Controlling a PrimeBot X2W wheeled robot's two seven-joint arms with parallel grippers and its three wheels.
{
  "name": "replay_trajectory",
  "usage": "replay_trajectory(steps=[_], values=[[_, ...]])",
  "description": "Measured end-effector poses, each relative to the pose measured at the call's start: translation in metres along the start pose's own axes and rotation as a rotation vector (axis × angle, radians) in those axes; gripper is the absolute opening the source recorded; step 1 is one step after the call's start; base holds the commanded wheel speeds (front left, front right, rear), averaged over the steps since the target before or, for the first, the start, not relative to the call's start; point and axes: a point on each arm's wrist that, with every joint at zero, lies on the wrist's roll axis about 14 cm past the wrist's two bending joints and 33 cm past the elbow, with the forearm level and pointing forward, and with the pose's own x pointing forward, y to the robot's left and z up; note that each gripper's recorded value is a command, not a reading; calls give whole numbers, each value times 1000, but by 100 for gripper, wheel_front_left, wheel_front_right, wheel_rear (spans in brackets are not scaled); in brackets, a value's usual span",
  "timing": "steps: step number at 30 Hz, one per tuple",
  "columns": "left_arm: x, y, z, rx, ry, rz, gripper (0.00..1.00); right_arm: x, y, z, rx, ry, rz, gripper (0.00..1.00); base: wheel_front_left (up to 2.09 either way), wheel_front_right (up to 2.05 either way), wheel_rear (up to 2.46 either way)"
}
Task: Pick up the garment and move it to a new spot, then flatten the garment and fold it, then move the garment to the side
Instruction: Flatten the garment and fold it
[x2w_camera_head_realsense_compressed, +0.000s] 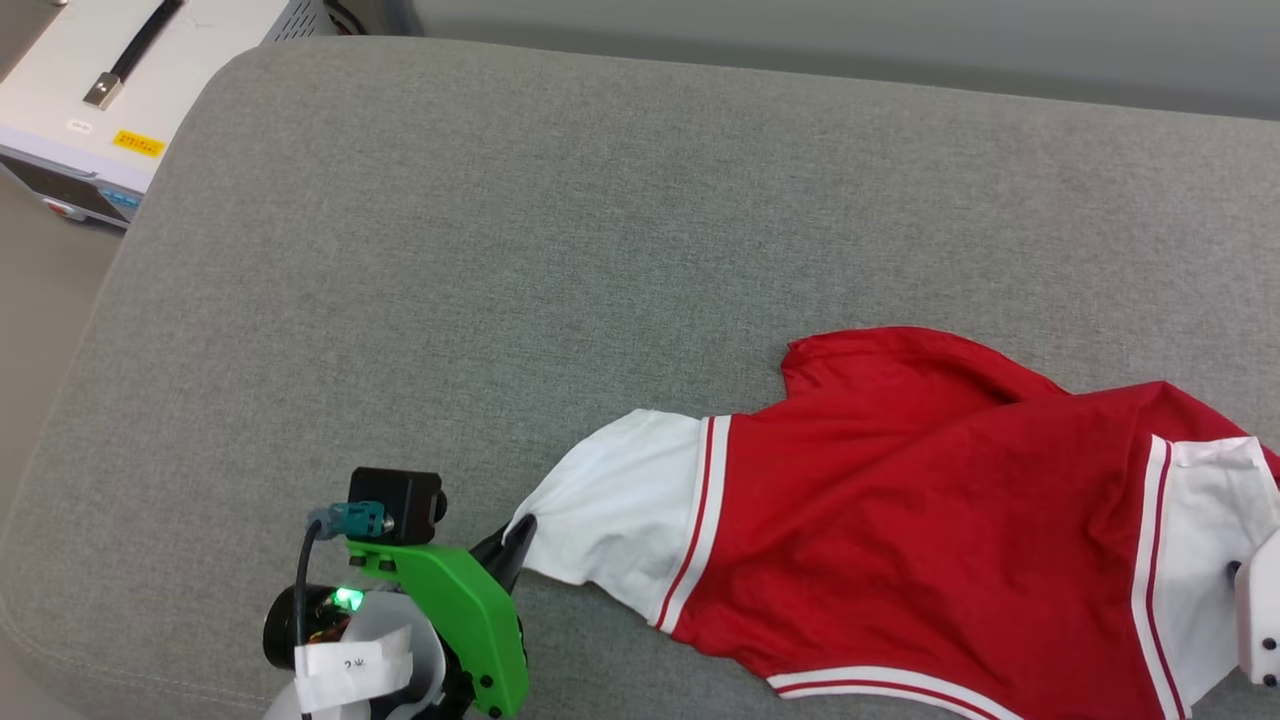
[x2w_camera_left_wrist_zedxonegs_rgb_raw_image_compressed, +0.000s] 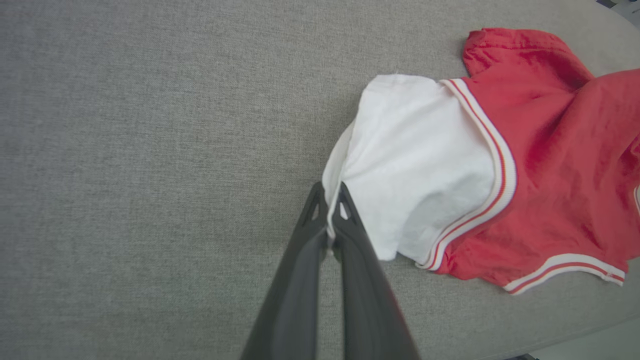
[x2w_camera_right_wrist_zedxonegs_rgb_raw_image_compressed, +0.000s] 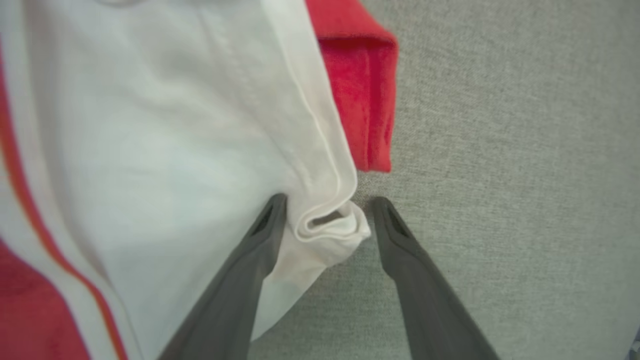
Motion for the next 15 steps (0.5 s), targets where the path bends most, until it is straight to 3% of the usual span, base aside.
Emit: replay_trajectory(steps=[7,15], values=[[-5,-1,6,-6,-36,-7,0,-11,4,6,42,-60,21,0,0,0,0],[-19,-8,27,5,-129,-39,0,-54,-2,27,144,-220,57,0,0,0,0]])
